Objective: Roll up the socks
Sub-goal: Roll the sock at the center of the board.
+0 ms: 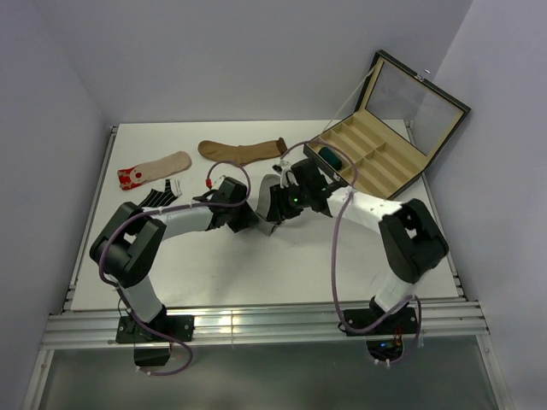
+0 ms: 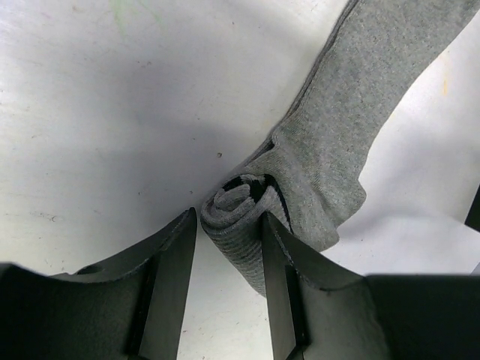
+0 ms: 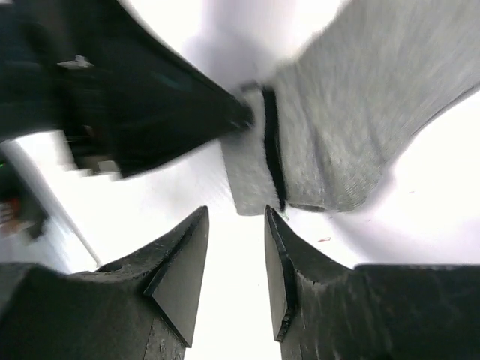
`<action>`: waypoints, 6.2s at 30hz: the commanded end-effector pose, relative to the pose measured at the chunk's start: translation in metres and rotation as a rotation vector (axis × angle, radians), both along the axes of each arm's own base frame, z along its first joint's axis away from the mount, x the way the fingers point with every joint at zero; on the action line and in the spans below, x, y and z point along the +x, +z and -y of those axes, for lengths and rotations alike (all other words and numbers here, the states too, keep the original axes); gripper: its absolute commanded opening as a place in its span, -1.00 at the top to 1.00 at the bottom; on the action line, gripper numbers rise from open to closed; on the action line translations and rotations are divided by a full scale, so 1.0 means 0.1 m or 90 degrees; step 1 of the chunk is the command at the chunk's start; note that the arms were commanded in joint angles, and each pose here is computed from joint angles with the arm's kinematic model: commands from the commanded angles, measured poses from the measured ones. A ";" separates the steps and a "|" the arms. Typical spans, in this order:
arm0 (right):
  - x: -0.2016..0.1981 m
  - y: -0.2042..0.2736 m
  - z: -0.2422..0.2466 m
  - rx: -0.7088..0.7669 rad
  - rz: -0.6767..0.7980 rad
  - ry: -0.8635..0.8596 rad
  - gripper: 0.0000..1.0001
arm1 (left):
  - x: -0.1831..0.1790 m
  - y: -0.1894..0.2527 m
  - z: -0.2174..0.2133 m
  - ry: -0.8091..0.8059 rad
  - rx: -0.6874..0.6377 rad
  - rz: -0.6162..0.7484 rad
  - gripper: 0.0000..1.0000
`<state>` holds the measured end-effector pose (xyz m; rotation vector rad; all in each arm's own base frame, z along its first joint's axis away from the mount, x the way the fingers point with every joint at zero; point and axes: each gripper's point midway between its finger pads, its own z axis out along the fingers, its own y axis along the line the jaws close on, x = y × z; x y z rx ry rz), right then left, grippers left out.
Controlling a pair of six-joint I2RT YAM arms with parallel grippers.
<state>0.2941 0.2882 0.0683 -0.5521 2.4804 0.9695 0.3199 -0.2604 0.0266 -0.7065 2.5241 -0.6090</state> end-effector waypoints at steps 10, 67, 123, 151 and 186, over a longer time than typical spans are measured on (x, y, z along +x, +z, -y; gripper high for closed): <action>0.02 0.04 -0.22 -0.151 0.280 0.067 0.12 | -0.22 -0.30 -0.20 -0.027 0.080 -0.066 0.07; -0.46 -0.46 -0.57 -0.058 -0.262 0.187 1.00 | -0.27 0.20 -0.44 0.024 0.005 0.034 -0.16; 0.50 -0.27 -0.37 -0.075 0.098 -0.027 0.31 | -0.34 -0.10 -0.46 -0.019 0.097 -0.065 0.99; 0.20 0.31 -0.33 -0.076 0.289 0.003 0.00 | -0.40 -0.28 -0.58 -0.046 0.090 -0.138 0.99; -0.41 -0.62 -0.65 -0.278 0.370 0.212 0.87 | -0.21 -0.12 -0.44 -0.093 0.091 -0.114 0.63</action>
